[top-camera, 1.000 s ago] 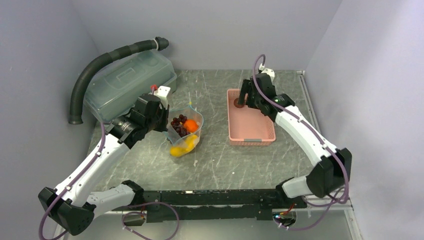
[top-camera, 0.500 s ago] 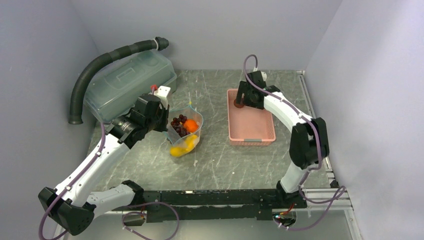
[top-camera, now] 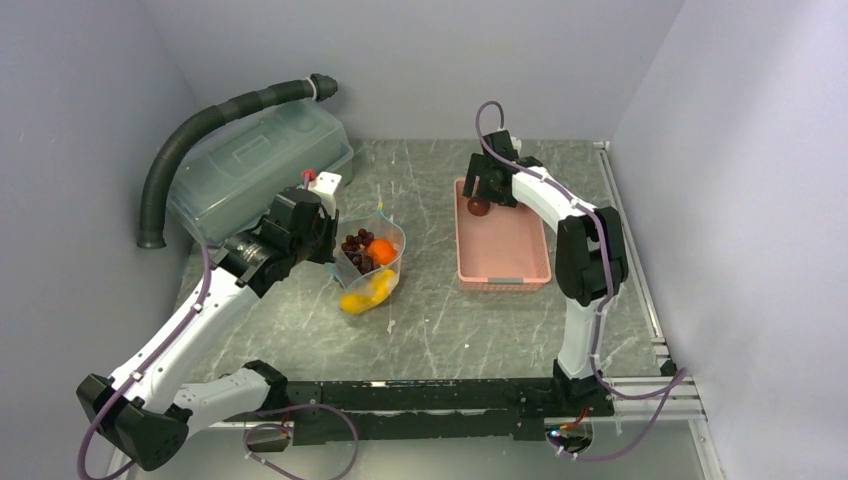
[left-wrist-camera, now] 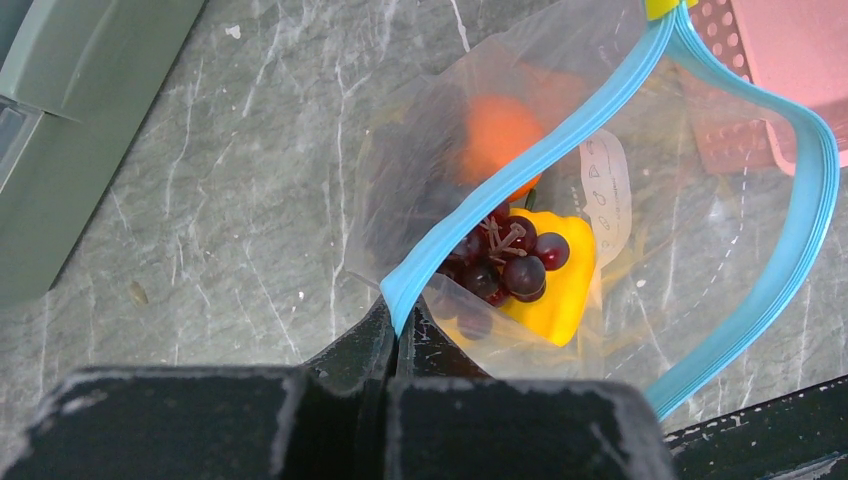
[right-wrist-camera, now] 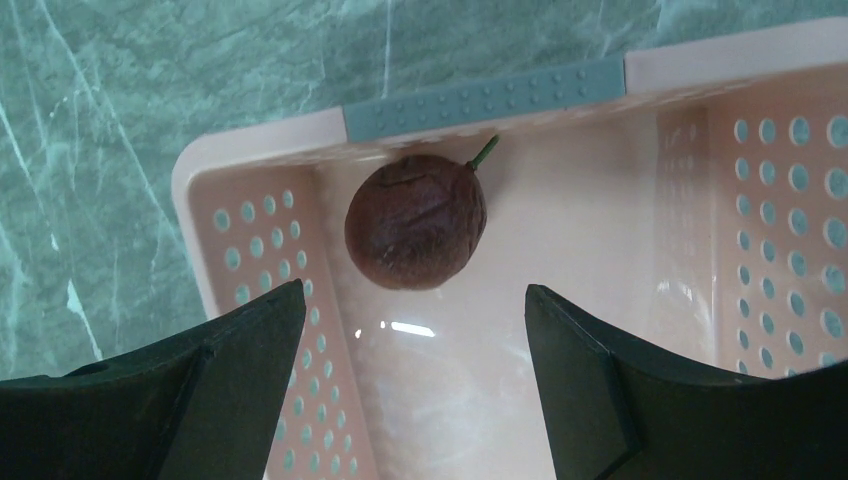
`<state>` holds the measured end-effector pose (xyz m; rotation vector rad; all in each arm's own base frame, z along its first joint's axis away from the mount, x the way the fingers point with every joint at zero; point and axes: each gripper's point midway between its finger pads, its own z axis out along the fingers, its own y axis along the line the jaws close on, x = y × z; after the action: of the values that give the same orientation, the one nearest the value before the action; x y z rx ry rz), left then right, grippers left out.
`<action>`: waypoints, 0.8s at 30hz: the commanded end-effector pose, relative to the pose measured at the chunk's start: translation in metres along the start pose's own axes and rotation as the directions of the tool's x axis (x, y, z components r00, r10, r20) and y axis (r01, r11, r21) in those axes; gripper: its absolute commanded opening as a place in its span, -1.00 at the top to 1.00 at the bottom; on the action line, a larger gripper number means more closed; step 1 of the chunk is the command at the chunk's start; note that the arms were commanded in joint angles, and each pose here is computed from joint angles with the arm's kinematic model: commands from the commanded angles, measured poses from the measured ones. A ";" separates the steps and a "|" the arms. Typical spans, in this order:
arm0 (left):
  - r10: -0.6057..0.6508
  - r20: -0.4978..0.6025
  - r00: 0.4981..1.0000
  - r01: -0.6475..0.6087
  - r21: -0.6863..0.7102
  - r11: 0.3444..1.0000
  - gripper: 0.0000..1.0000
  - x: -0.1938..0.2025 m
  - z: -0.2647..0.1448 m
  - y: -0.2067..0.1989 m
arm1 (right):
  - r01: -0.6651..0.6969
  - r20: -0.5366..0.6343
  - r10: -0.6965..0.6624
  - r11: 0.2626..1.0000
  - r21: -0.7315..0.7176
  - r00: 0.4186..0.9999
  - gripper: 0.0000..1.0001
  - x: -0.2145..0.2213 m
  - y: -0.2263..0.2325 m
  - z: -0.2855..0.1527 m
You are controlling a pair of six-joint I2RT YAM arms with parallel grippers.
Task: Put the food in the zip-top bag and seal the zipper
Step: Pick up the fake fruit from the bin.
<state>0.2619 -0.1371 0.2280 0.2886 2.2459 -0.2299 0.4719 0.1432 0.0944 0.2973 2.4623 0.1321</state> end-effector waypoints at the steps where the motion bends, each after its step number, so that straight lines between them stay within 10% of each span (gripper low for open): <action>1: 0.019 0.052 0.998 -0.019 -0.009 1.000 1.00 -0.016 -0.002 0.001 | -0.012 0.032 0.012 1.000 0.010 0.999 -0.69 -0.021 0.000 0.007; 24: 0.021 0.034 0.999 -0.021 -0.017 1.000 1.00 -0.013 0.003 0.002 | -0.002 -0.039 0.003 1.000 0.029 0.999 -0.42 0.000 -0.003 0.044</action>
<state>0.2648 -0.1368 0.2254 0.2976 2.2498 -0.2131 0.4857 0.1391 0.0486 0.3167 2.5380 0.0838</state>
